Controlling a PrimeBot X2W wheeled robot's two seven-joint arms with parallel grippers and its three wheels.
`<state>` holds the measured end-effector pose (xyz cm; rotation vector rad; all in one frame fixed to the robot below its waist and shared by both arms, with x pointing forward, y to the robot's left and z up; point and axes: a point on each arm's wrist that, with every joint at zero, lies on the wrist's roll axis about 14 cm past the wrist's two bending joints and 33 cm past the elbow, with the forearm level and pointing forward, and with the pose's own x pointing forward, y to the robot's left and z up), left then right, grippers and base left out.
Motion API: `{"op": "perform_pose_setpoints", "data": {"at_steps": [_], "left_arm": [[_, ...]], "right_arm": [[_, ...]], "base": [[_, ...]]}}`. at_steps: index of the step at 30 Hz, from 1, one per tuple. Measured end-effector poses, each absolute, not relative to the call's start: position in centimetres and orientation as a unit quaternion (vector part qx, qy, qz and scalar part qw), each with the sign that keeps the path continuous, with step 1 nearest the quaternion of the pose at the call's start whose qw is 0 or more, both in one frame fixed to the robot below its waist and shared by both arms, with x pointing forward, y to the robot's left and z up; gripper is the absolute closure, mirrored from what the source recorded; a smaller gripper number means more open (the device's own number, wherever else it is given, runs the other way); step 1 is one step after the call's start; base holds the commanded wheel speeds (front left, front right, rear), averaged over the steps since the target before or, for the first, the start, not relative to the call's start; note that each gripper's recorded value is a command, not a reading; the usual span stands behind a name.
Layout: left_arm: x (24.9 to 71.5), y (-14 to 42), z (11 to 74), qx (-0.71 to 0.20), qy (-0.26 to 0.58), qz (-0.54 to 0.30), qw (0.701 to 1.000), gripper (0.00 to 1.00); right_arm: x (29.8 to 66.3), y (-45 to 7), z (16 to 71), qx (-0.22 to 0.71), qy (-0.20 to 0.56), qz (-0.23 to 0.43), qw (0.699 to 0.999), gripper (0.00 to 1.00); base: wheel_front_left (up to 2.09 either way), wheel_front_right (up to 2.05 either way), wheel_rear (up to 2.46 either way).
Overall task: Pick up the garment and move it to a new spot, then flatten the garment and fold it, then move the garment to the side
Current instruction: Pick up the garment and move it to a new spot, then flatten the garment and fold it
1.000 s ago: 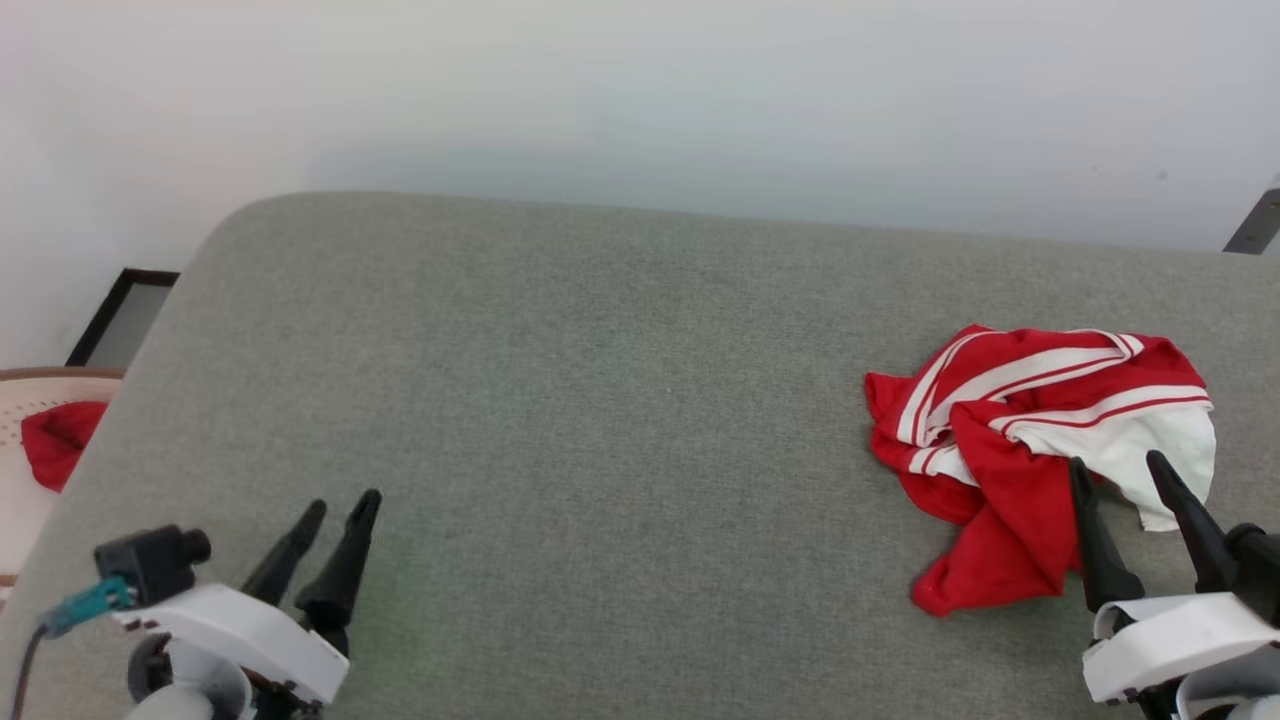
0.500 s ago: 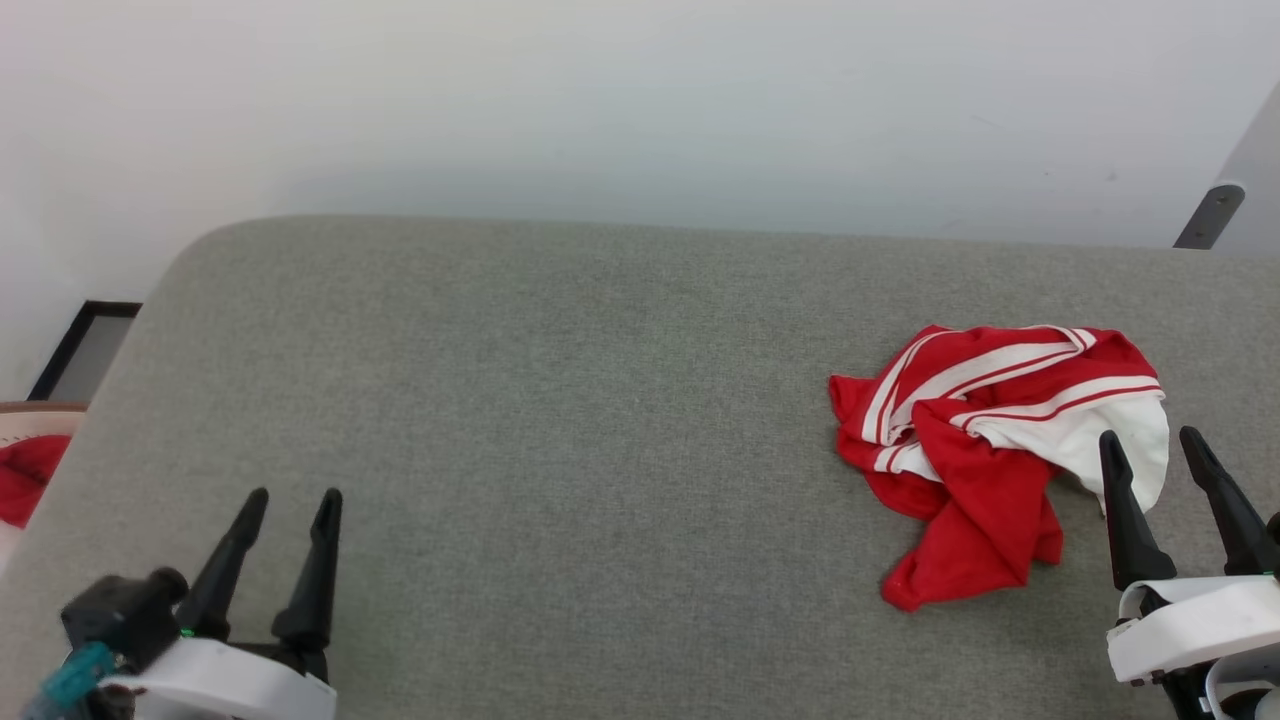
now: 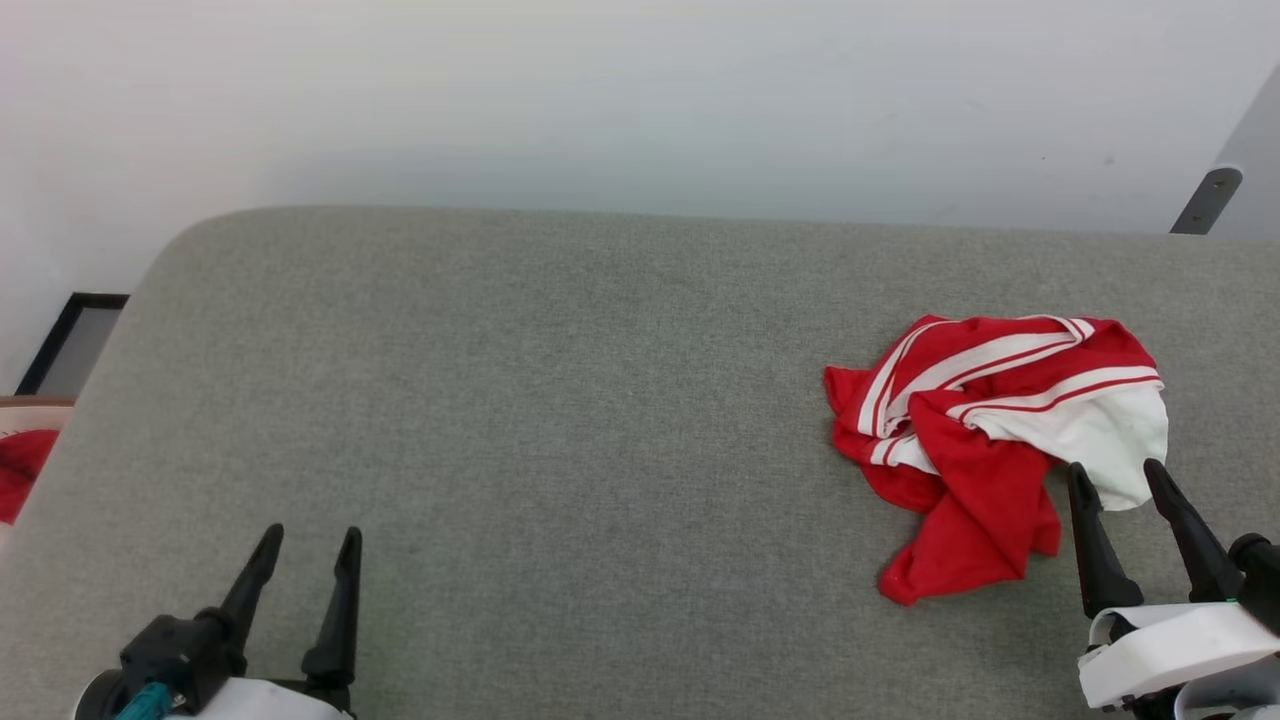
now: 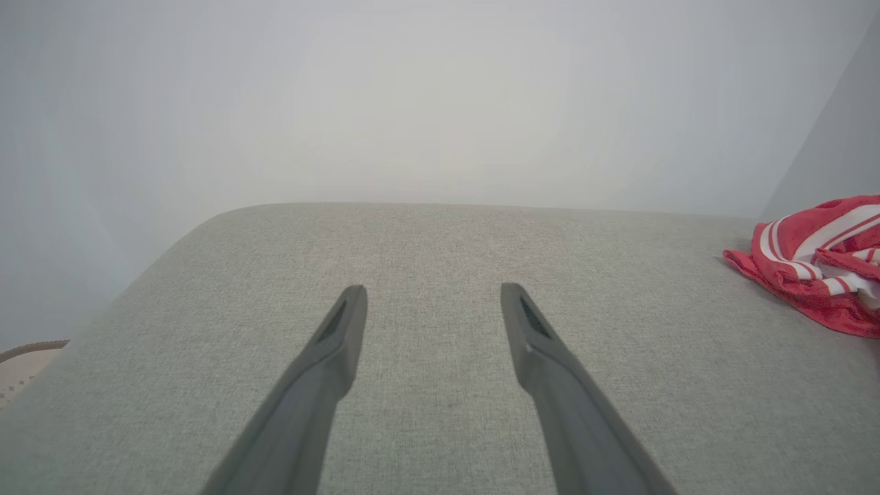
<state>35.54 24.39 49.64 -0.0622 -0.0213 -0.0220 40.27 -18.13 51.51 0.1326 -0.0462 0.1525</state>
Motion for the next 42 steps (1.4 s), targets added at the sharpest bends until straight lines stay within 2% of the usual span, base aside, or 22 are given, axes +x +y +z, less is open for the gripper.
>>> {"op": "perform_pose_setpoints", "data": {"at_steps": [9, 17, 25, 30, 34, 40, 41, 42], "left_arm": [[36.0, 24.0, 49.5, -0.036, -0.011, -0.011, 0.999, 0.0], [36.9, 22.3, 48.5, -0.048, 0.001, -0.029, 0.998, 0.0], [38.5, 20.4, 47.4, -0.064, 0.015, -0.051, 0.997, 0.0], [40.1, 19.8, 46.8, -0.071, 0.021, -0.057, 0.996, 0.0], [40.9, 19.6, 45.9, -0.074, 0.032, -0.059, 0.995, 0.0], [41.8, 19.6, 44.6, -0.078, 0.047, -0.058, 0.994, 0.0], [41.9, 19.6, 44.5, -0.078, 0.049, -0.058, 0.994, 0.0], [42.0, 19.5, 44.3, -0.078, 0.051, -0.059, 0.994, 0.0]], "right_arm": [[40.6, -17.8, 51.3, 0.057, -0.011, 0.087, 0.995, 0.0], [42.1, -19.1, 49.1, -0.036, 0.124, 0.135, 0.982, 0.0], [42.4, -22.7, 47.7, -0.087, 0.302, 0.163, 0.935, 0.0], [44.5, -24.1, 48.0, -0.102, 0.339, 0.162, 0.921, 0.0], [44.9, -23.7, 45.8, -0.104, 0.389, 0.173, 0.899, 0.0], [46.5, -23.1, 43.4, -0.103, 0.409, 0.181, 0.888, 0.0], [46.7, -22.9, 43.0, -0.101, 0.41, 0.182, 0.888, 0.25], [46.9, -22.7, 42.8, -0.102, 0.409, 0.186, 0.888, 0.75]], "base": [[0.0, 0.0, 0.0], [0.0, 0.0, 0.0], [0.0, 0.0, 0.0], [0.0, 0.0, 0.0], [0.0, 0.0, 0.0], [0.0, 0.0, 0.0], [0.0, 0.0, 0.0], [0.0, 0.0, 0.0]]}}
